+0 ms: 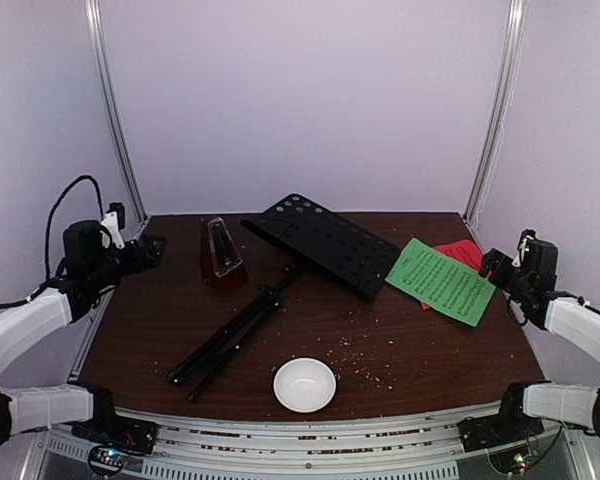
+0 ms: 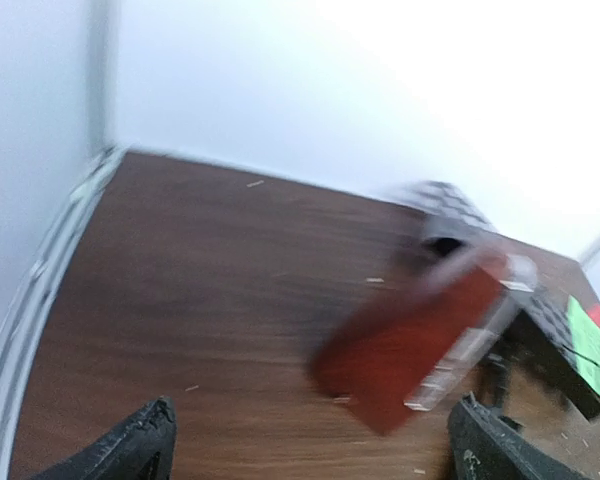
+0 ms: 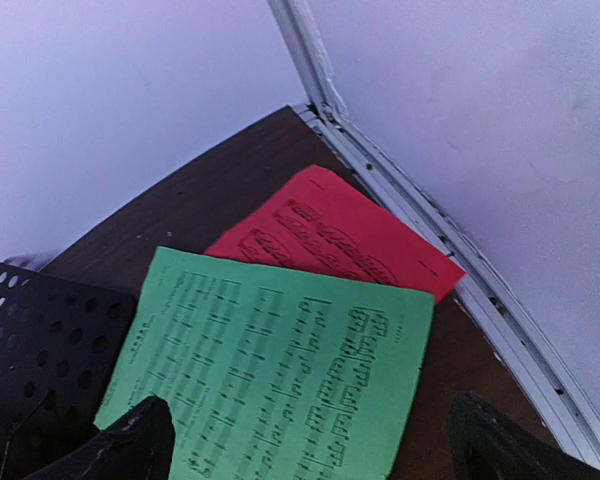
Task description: Pack up the instrument practice props
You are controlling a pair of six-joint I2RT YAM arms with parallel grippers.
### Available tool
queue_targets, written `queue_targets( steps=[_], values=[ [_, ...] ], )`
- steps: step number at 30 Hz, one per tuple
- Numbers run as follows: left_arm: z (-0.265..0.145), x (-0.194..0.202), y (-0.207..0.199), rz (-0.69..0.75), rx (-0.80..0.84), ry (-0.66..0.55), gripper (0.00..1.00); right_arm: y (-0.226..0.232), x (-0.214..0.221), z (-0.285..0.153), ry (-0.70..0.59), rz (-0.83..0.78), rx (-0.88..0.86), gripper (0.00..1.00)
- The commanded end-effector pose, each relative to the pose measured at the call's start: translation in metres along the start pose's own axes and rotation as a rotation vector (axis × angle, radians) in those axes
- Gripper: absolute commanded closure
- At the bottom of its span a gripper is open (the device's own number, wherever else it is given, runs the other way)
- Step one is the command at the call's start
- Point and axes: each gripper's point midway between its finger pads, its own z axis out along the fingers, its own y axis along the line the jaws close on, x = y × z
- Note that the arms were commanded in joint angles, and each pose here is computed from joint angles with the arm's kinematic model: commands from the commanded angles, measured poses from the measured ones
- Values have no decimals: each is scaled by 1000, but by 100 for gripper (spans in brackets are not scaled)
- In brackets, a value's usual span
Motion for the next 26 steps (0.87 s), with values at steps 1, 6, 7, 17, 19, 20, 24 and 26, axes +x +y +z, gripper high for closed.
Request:
queue_targets(
  steps=[1,6,7,17,19,20,24,26],
  values=[
    [9,21,67,-165,-81,18,2,-24,-8,-4,-122,18,48,2],
    [-1,6,133,-83,-365,-159,2,-41,-14,-21,-365,-5,67,3],
    [-6,5,145,-50,-435,-187,2,-42,-15,-28,-429,-14,54,3],
    [17,-2,98,322,-316,-317,3,-23,-11,-22,-508,-118,-63,5],
    [25,-3,102,332,-340,-306,2,-16,-10,-10,-467,-136,-86,8],
    [27,-2,101,338,-336,-304,2,-14,-9,-5,-442,-140,-91,8],
    [30,5,98,362,-304,-308,2,-10,-10,-8,-462,-125,-116,8],
    [33,6,98,367,-300,-299,2,-10,-9,-10,-470,-110,-125,8]
  ],
)
